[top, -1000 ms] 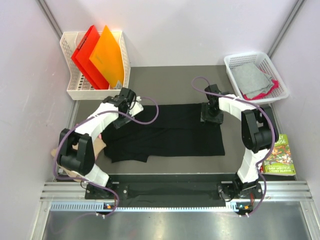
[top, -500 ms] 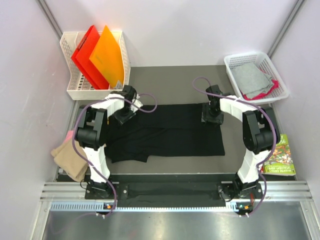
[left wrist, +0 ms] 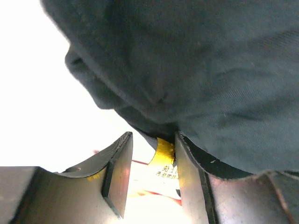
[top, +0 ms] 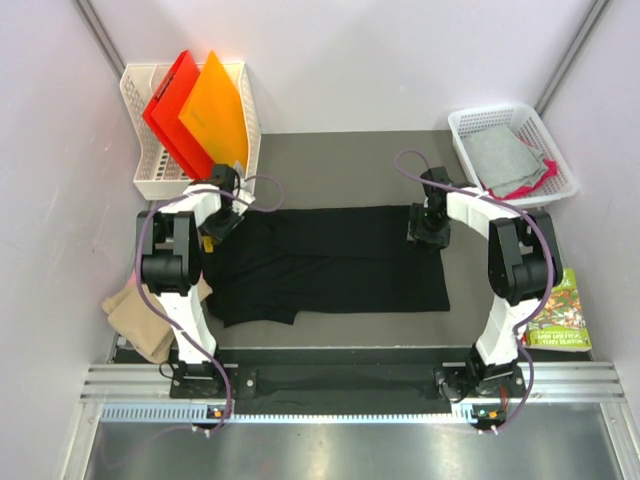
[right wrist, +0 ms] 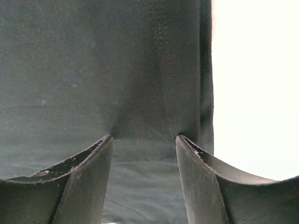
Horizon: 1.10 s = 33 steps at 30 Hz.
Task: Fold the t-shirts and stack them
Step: Fold the flattened tshirt in 1/3 of the way
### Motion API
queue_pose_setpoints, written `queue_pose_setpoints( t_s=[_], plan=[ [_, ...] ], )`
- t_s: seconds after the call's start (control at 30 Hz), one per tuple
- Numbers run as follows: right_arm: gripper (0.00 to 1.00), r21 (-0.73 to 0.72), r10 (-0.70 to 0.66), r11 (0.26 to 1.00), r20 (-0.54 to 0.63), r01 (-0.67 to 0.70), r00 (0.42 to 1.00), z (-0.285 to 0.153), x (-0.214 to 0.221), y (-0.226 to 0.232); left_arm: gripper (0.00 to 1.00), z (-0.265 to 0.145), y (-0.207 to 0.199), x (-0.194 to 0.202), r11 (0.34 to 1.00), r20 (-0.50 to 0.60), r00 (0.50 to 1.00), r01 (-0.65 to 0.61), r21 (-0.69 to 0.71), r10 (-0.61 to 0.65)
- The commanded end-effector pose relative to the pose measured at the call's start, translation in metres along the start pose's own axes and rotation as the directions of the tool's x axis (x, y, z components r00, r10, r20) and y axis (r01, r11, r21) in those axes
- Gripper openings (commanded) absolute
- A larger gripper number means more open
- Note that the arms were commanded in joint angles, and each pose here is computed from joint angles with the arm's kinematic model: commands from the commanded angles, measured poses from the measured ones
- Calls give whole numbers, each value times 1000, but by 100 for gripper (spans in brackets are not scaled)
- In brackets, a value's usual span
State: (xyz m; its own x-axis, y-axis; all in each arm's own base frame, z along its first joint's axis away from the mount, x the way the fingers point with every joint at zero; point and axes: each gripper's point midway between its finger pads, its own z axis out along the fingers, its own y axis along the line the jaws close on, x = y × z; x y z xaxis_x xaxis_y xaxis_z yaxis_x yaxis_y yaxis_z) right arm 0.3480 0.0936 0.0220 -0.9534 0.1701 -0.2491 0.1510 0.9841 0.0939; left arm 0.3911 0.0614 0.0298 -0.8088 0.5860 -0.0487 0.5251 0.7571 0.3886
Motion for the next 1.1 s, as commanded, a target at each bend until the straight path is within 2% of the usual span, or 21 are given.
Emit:
queue_pose_setpoints(
  t_s=[0.0, 0.23, 0.37, 0.43, 0.5, 0.57, 0.67, 0.8, 1.07],
  plan=[
    [57, 93, 4, 996, -7, -3, 1000, 30, -6, -33, 47, -33, 6, -10, 1000, 84, 996, -1, -21, 3],
    [57, 53, 13, 998, 17, -13, 1000, 15, -17, -21, 48, -90, 1, -44, 999, 198, 980, -5, -37, 13],
    [57, 34, 11, 999, 52, -13, 999, -2, -24, -18, 49, -123, 8, -49, 999, 259, 966, 21, -35, -11],
    [57, 23, 10, 1000, 64, -11, 998, -9, -27, -16, 50, -129, -2, -50, 1000, 287, 958, 1, -17, 4],
    [57, 8, 9, 1000, 75, -9, 997, -14, -30, -12, 50, -125, -13, -54, 1000, 299, 954, -22, -9, 24],
    [57, -4, 6, 1000, 82, -6, 997, -17, -33, -8, 50, -107, -33, -52, 997, 252, 965, -72, 2, 69],
    [57, -11, 3, 1000, 76, -2, 997, -16, -33, -5, 49, -80, -57, -55, 993, 194, 978, -87, 79, 70],
    [57, -10, -1, 1000, 64, 2, 998, -12, -29, -4, 49, -46, -71, -59, 988, 120, 990, -85, 130, 69],
    [57, -3, -11, 1000, 37, 11, 999, -1, -27, -5, 49, -19, -76, -62, 984, 57, 994, -106, 141, 98]
  ],
)
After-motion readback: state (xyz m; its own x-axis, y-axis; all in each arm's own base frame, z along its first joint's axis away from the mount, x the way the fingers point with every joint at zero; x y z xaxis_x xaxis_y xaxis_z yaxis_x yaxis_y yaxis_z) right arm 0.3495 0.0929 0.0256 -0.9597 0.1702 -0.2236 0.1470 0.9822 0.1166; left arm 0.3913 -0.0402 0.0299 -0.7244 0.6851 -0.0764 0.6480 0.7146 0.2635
